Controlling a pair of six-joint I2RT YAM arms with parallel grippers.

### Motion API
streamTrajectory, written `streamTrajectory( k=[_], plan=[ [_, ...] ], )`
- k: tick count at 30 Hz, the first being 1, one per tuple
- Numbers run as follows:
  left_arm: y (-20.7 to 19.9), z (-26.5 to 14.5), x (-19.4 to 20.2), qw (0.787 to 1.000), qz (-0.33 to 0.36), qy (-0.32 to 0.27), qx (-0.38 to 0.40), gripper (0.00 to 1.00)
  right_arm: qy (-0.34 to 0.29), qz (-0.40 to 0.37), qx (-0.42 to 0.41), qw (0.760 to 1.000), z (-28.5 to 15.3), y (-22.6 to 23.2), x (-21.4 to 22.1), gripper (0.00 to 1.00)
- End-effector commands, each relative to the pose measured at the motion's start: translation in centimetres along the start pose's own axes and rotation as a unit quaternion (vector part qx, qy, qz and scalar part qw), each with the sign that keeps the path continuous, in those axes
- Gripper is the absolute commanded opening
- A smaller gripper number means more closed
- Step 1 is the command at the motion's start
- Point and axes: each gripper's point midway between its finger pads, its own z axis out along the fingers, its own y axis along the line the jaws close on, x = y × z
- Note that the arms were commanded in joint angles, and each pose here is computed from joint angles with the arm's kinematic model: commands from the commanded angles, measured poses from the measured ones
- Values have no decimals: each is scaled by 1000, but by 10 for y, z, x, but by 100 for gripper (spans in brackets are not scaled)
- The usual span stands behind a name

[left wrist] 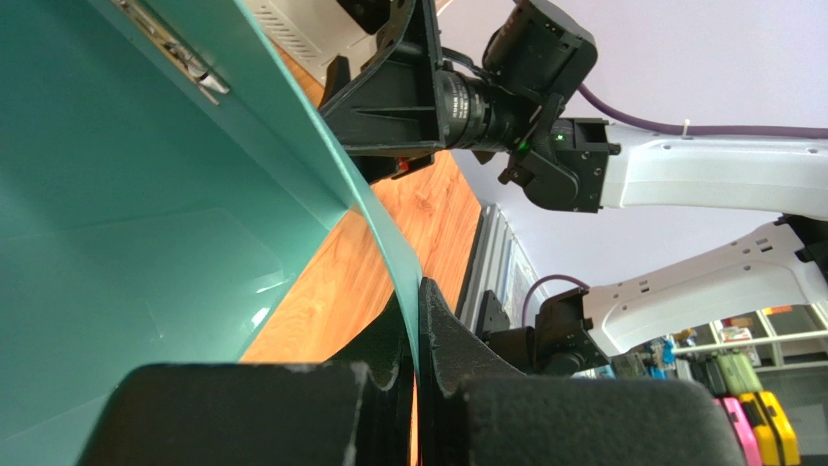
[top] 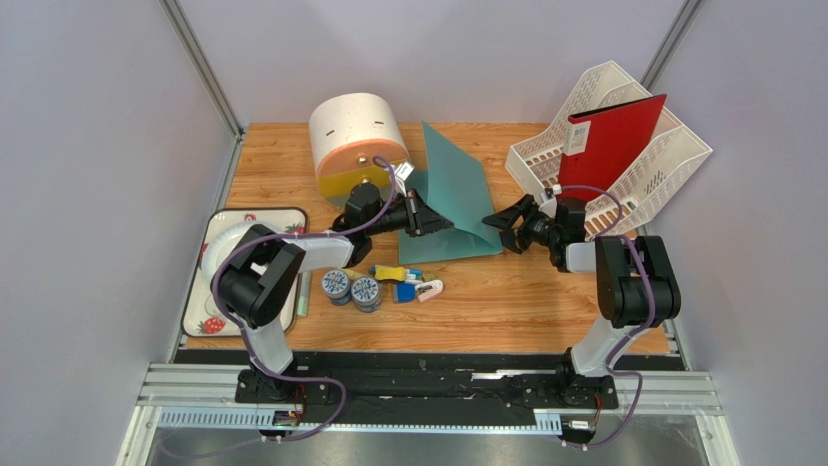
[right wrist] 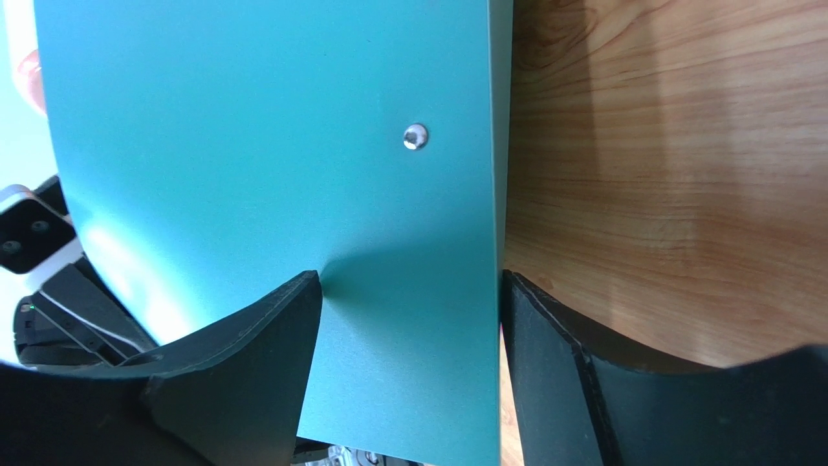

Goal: Organize the desk
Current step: Pick up the folder from the center of the board.

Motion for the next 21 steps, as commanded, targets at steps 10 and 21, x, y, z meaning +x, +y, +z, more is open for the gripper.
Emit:
streamTrajectory(
  k=[10, 21],
  plan=[
    [43, 7, 18, 1000, -22, -11, -19, 0, 26, -29, -46, 998, 12, 24, 4, 50],
    [84, 5, 46, 994, -64, 19, -84, 0, 27, -34, -49, 998, 8, 28, 8, 45]
  ],
)
